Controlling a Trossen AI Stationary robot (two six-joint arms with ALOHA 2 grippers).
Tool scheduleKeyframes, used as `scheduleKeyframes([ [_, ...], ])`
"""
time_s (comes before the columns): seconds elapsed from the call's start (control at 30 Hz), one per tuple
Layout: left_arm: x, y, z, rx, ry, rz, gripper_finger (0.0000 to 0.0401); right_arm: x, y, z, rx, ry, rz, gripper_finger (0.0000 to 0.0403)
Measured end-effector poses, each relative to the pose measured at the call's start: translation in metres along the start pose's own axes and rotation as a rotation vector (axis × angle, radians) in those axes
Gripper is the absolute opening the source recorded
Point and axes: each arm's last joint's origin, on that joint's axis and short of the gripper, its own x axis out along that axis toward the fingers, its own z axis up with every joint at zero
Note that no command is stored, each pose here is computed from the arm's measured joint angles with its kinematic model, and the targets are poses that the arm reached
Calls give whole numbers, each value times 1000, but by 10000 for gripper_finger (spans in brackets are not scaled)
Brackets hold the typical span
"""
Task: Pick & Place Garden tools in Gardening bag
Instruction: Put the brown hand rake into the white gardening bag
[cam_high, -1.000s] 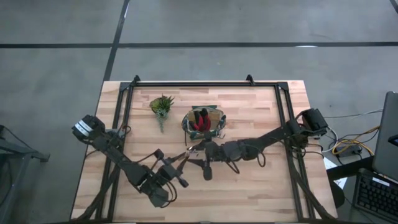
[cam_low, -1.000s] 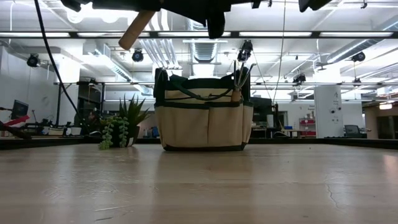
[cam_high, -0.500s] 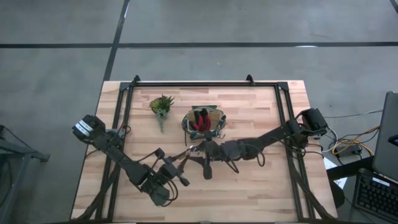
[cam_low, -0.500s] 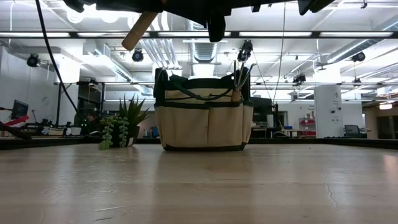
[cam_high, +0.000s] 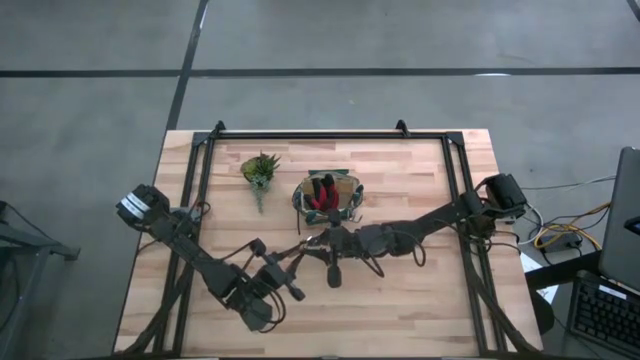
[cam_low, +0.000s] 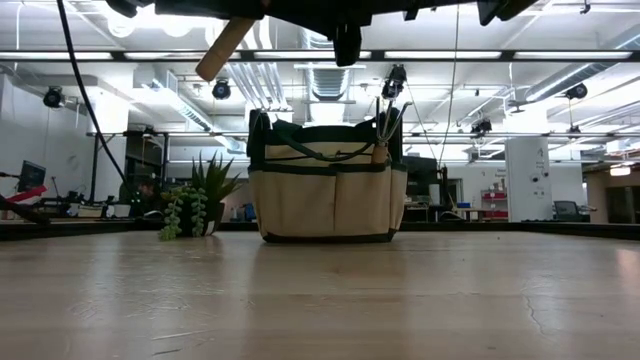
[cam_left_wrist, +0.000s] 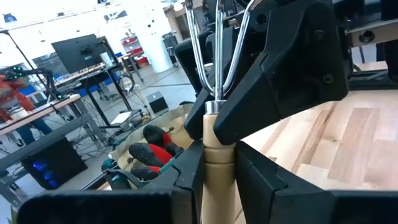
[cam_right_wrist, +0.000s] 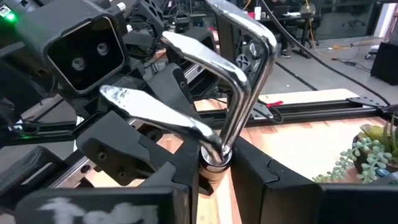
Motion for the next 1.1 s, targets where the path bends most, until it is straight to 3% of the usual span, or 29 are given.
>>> scheduleKeyframes([
  [0.17,1,0,0,-74,3,-3,94,0,0,0,-37,10,0,61],
  [0.63,-4,-2,0,-104,14,-66,252,-17,-6,9,-214,157,-47,61],
  [0.97,-18,0,4,-107,5,-102,264,-22,-10,3,-352,229,-104,61],
  [1.1,-22,5,11,-127,0,-112,264,-22,-12,-7,-511,306,-91,62],
])
